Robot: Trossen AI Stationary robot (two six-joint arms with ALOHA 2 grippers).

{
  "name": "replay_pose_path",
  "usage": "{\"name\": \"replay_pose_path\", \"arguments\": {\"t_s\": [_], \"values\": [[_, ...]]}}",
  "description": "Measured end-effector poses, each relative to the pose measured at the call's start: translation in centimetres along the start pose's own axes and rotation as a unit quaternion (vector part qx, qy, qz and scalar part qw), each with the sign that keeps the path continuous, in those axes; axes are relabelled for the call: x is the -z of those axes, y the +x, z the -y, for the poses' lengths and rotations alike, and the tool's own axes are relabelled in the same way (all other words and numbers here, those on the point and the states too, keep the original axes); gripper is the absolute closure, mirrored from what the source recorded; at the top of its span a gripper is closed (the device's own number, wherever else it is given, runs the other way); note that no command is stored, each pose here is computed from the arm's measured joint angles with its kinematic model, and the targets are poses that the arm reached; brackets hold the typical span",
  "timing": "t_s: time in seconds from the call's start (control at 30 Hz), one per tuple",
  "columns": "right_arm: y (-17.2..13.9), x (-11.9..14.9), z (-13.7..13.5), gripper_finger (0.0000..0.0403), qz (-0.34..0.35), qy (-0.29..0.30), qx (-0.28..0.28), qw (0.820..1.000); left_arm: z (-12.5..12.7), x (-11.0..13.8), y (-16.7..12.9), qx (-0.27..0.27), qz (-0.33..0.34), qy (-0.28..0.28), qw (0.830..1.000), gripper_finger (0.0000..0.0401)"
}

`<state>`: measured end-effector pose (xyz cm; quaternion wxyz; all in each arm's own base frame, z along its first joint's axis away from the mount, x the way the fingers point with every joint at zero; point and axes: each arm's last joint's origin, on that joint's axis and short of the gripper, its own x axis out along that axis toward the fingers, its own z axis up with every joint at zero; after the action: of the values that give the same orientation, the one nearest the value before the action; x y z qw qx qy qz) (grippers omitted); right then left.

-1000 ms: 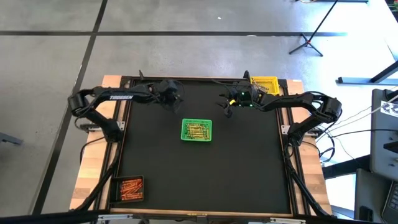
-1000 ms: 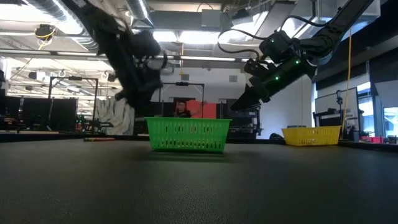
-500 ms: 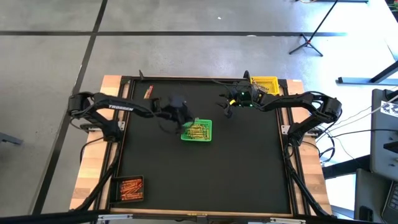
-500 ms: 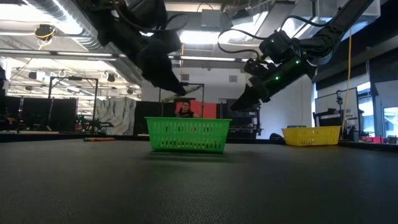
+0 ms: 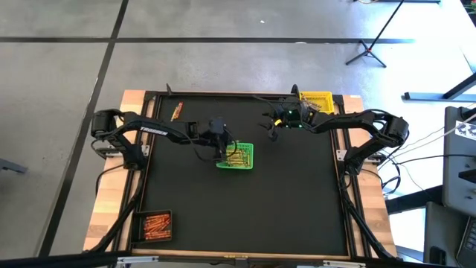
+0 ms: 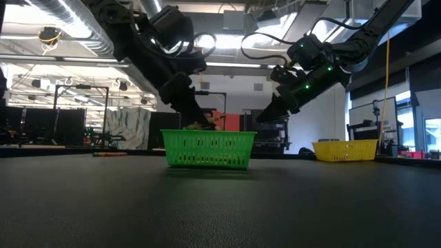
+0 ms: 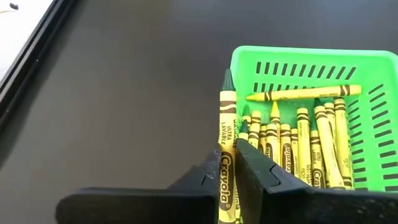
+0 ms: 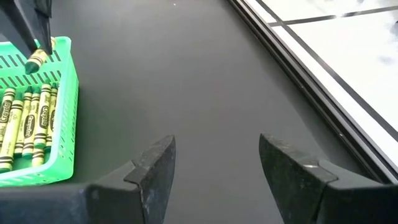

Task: Sort crayons
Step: Put the green crayon into the green bin, then put the orange crayon into the black bin

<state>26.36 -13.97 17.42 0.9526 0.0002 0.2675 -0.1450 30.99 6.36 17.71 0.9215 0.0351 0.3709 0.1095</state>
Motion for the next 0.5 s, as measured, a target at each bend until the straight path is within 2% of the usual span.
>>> {"name": "replay_pose_path", "arguments": {"t_s": [0.1, 0.27, 0.37, 0.5], "values": [[0.0, 0.0, 0.0, 0.0172, 0.000, 0.000, 0.000, 1.000, -0.1, 0.0, 0.0, -0.001, 0.000, -0.004, 1.000, 0.0370], [0.0, 0.0, 0.0, 0.0172, 0.000, 0.000, 0.000, 1.000, -0.2, -0.1, -0.5, 0.003, 0.001, -0.012, 1.000, 0.0313], [0.0, 0.0, 0.0, 0.0172, -0.002, 0.000, 0.000, 1.000, -0.4, -0.7, -1.9, -0.006, 0.011, -0.015, 1.000, 0.0290], [0.0, 0.1, 0.0, 0.0172, -0.004, 0.001, 0.000, 1.000, -1.2, -1.0, -4.5, -0.047, 0.011, -0.029, 0.998, 0.0282]]}}
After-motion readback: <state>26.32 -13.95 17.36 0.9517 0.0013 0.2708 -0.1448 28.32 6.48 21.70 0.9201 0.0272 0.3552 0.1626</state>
